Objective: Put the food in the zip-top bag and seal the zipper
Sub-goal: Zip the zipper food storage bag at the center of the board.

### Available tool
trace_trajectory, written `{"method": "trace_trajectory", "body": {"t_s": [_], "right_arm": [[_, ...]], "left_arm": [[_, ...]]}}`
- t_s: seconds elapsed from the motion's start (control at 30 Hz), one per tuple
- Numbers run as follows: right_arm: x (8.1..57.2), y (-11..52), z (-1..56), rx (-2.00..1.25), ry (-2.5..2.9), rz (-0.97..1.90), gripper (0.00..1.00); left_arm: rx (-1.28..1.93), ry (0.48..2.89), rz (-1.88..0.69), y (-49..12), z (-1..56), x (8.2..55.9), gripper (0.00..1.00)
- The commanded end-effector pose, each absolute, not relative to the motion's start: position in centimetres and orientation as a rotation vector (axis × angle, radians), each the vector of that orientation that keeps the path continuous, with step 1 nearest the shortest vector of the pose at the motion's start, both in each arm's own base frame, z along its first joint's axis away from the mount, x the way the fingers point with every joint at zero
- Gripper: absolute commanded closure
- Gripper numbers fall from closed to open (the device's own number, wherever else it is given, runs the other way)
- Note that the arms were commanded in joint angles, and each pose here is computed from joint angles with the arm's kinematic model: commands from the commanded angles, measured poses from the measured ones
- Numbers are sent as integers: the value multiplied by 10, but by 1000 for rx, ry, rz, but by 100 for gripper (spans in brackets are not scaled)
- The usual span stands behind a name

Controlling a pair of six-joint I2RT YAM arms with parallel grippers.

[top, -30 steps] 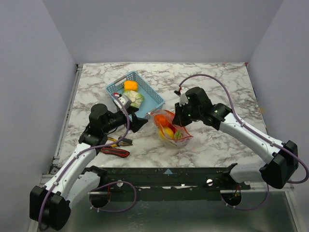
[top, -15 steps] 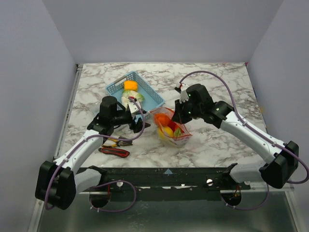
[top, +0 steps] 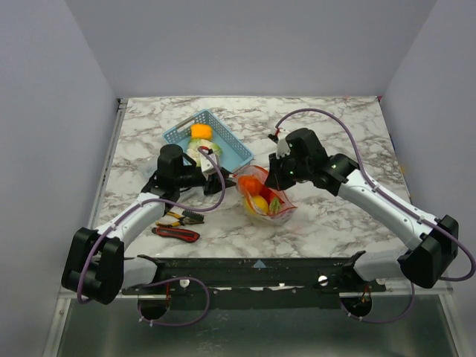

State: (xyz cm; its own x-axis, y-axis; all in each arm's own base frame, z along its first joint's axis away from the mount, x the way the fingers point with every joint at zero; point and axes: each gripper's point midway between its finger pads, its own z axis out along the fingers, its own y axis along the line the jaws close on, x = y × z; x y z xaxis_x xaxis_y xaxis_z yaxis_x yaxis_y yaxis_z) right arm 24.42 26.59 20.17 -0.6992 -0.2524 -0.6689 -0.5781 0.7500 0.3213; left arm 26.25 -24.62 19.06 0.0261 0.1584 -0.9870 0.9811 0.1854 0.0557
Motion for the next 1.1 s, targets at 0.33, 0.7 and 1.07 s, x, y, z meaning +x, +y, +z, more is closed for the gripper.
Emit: {"method": "trace_trajectory", "body": {"t_s": [0.33, 0.7, 1.07], "right_arm": [[252, 268, 212, -655, 2312, 675, 92], [263, 304, 278, -866, 1912, 706, 45], [246, 363, 302, -1148, 1503, 832, 48]], "left_arm": [[1186, 1321, -998, -251, 197, 268, 98], [1210, 1319, -1142, -249, 207, 257, 100], [1213, 1339, -1192, -247, 210, 256, 100]]}}
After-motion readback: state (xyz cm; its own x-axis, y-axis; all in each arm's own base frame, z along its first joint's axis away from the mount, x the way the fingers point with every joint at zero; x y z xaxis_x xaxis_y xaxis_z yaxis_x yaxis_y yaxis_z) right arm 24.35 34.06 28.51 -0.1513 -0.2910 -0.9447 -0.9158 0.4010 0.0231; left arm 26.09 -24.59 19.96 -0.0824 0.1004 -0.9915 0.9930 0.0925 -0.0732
